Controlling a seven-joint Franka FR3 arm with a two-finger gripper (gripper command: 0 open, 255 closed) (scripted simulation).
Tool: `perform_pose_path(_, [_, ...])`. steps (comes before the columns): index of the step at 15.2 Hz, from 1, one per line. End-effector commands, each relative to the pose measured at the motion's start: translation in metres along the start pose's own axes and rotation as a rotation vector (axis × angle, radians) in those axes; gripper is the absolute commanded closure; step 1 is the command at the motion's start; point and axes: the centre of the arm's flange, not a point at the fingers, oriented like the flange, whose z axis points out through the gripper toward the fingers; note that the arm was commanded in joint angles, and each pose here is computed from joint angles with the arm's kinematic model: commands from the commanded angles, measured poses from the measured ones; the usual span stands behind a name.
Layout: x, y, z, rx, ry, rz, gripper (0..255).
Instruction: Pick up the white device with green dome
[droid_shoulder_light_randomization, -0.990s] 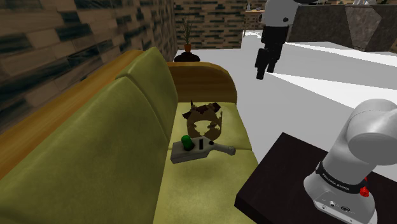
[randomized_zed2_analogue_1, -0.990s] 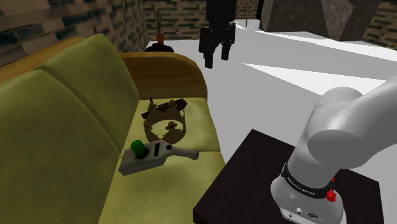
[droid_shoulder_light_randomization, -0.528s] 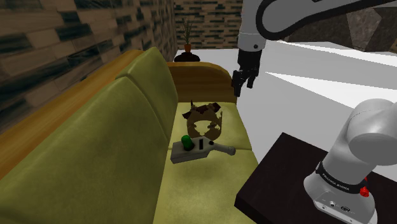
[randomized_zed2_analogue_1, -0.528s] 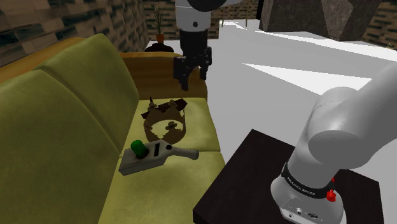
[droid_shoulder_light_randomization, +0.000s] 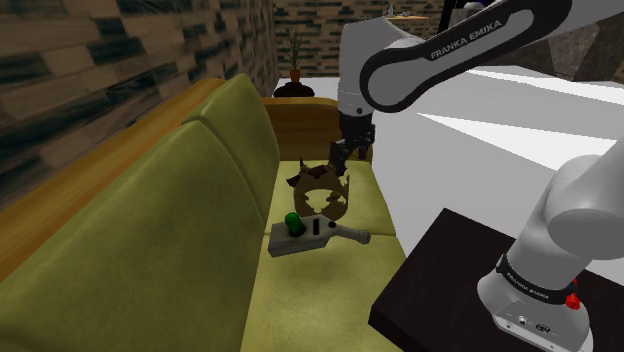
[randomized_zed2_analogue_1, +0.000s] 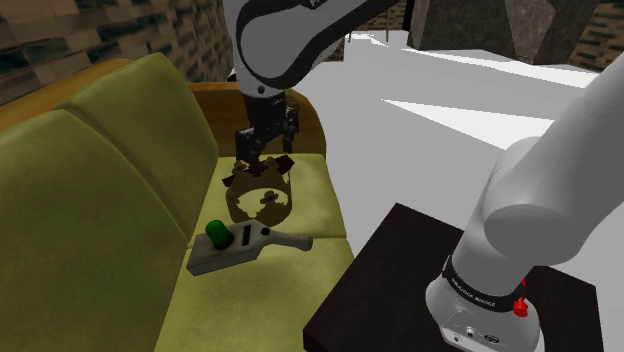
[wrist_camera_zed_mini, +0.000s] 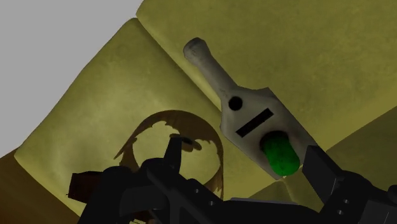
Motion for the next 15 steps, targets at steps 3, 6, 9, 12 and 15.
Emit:
perform_pose_path(3, [0.023,-0.032,0.042,-0.022,0.016,0.018,0])
perform_pose_path(6, [0.043,-0.053,0.070,-0.039,0.027,0.031,0])
perform_pose_path(9, [0.063,-0.073,0.098,-0.056,0.038,0.044,0])
perform_pose_path(12, [0.084,-0.092,0.126,-0.074,0.049,0.057,0])
perform_pose_path(15, [0.106,-0.110,0.155,-0.091,0.060,0.070,0])
